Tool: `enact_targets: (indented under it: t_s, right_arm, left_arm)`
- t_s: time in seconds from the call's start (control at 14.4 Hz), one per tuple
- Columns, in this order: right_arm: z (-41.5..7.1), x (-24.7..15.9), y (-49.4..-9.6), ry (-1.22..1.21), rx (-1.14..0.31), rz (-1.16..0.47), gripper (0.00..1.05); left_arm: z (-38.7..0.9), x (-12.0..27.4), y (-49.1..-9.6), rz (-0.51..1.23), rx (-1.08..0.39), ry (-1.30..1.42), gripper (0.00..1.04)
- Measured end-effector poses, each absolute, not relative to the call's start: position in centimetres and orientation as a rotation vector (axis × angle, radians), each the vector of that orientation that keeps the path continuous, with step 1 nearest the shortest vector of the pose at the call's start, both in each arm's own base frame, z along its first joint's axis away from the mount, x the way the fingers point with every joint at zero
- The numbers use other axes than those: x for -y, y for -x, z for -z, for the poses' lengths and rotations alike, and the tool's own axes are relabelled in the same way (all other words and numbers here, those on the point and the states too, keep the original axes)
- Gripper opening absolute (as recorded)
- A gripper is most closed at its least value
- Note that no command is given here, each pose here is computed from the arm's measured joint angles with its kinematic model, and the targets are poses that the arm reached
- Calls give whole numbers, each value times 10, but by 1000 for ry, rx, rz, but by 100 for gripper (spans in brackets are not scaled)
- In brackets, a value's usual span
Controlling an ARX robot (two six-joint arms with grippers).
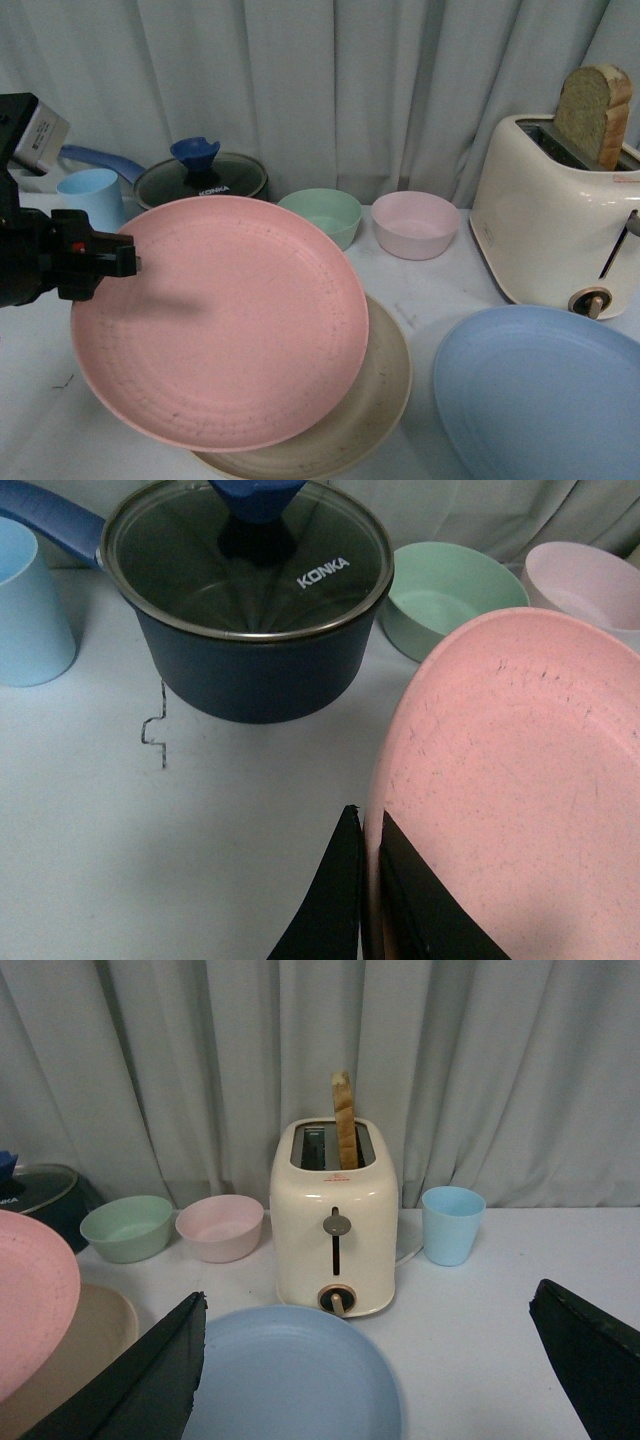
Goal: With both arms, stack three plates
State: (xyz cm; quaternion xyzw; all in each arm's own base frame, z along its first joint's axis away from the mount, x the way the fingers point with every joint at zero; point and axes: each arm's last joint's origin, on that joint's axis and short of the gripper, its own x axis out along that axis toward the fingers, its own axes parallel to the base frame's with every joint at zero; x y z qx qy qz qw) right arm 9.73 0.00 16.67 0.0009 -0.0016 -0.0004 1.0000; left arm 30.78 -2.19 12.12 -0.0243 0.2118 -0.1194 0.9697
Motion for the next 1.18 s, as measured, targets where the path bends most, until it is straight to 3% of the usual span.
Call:
enact_targets:
  t_s: [0.83, 0.9, 0.97, 1.18]
  right_arm:
    - [-167, 0, -97, -2, 3, 1, 98]
    - [-167, 0, -97, -2, 3, 1, 98]
    - [-167, 0, -97, -2, 3, 1, 98]
    - [-167, 0, -97, -2, 3, 1, 98]
  left_arm:
    - [-77, 51, -318, 242, -517, 99, 3]
    - [-74, 54, -319, 243, -539, 127, 8]
    - [-73, 54, -319, 233, -556, 158, 27]
    - [-85, 48, -318, 208, -519, 193, 59]
